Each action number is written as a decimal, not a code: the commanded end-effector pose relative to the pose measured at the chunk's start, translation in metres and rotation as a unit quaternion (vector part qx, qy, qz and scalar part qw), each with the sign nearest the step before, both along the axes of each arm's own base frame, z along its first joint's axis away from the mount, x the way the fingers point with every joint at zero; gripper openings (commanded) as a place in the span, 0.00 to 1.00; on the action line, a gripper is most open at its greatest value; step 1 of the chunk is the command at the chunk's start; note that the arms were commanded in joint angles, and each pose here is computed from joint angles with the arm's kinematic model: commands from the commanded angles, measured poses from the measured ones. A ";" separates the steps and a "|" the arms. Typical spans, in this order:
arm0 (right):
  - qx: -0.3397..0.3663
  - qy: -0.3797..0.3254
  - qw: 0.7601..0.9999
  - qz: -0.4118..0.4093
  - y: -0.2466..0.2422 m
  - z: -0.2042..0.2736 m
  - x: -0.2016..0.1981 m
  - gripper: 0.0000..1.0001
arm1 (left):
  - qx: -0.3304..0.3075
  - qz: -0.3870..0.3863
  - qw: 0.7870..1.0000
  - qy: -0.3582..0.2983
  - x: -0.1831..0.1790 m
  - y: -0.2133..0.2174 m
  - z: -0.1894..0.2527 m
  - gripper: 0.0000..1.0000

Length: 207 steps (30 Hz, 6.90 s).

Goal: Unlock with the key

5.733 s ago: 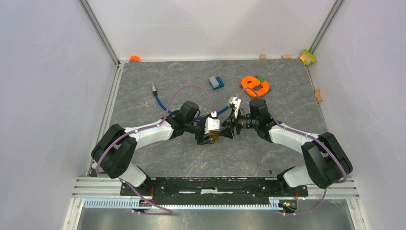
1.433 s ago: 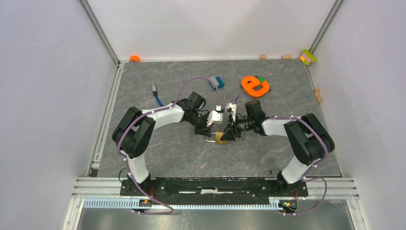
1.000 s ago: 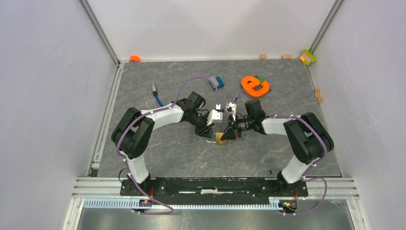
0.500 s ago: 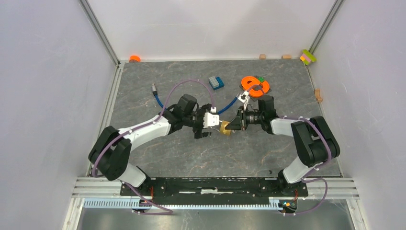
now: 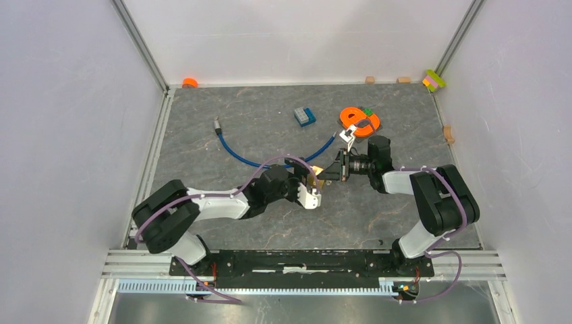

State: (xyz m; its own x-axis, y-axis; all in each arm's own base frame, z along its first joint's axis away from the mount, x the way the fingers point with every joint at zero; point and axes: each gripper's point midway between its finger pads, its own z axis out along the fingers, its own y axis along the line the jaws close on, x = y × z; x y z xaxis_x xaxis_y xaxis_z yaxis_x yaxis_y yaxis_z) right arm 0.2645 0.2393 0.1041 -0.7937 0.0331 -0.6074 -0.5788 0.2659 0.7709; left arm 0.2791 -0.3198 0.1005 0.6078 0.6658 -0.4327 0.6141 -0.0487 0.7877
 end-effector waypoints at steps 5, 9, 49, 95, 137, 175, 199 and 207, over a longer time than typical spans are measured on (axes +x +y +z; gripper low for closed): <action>0.020 -0.054 0.998 0.030 0.003 0.022 -0.001 0.00 | -0.025 0.024 0.983 -0.180 0.030 -0.010 0.044 0.95; 0.011 -0.060 0.998 0.032 0.001 0.019 0.000 0.00 | -0.055 0.033 0.985 -0.161 0.029 -0.011 0.051 0.87; -0.058 -0.165 0.978 0.111 0.004 0.005 -0.009 0.00 | -0.091 0.029 0.896 0.435 0.009 -0.013 0.021 0.52; -0.090 -0.104 0.980 0.142 0.040 -0.041 0.001 0.00 | -0.120 0.030 0.856 0.502 0.018 0.052 0.086 0.69; -0.171 0.037 0.966 0.189 0.059 -0.107 0.004 0.50 | -0.161 0.081 0.883 0.433 0.023 0.070 0.088 1.00; -0.498 -0.299 0.814 -0.012 -0.076 0.011 0.148 0.86 | -0.303 0.344 0.848 0.265 0.099 0.132 0.137 1.00; -0.391 -0.366 0.746 -0.396 -0.218 0.134 0.093 0.98 | -0.481 0.521 0.691 0.143 0.082 0.269 0.186 1.00; -0.388 -0.364 0.755 -0.383 -0.213 0.131 0.086 0.98 | -0.517 0.491 0.689 0.132 0.051 0.270 0.195 1.00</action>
